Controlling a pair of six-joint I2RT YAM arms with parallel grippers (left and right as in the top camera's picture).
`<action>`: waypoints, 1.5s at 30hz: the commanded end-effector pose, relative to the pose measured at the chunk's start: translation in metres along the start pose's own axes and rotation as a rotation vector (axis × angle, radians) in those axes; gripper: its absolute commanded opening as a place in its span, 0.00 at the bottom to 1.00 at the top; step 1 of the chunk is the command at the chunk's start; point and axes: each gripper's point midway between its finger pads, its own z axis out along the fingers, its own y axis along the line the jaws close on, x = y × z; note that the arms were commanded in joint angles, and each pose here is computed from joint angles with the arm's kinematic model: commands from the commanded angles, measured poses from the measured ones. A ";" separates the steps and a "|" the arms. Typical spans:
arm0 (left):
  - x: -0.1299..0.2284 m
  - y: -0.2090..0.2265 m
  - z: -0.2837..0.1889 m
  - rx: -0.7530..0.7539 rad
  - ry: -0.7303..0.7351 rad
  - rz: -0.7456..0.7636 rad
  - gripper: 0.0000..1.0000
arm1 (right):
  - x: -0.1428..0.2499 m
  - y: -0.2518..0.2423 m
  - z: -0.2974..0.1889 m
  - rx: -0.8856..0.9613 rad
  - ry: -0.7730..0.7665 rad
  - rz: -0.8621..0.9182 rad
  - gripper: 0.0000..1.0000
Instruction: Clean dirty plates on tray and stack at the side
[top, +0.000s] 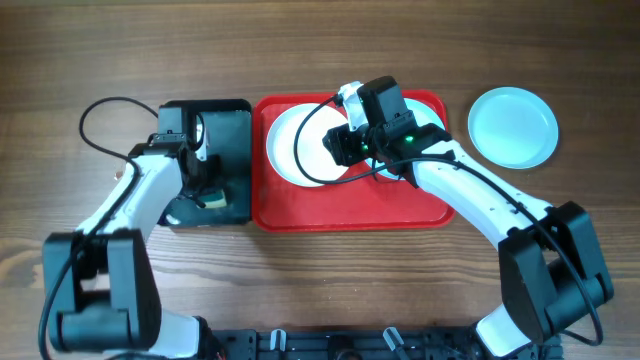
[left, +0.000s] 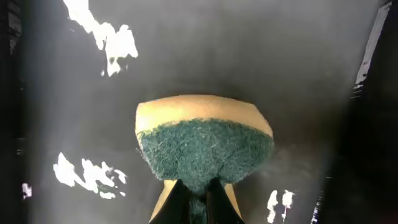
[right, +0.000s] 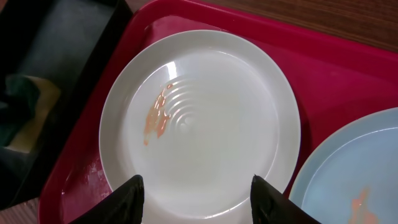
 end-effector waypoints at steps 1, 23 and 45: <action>-0.030 -0.004 -0.046 0.024 -0.158 -0.001 0.04 | -0.006 0.000 0.002 0.007 -0.010 0.007 0.56; -0.059 0.007 -0.073 -0.042 -0.320 -0.009 0.04 | -0.041 -0.007 0.003 0.081 0.145 -0.003 0.59; -0.053 0.008 -0.072 -0.046 -0.297 -0.009 0.04 | 0.005 -0.074 0.062 0.346 0.236 -0.010 0.31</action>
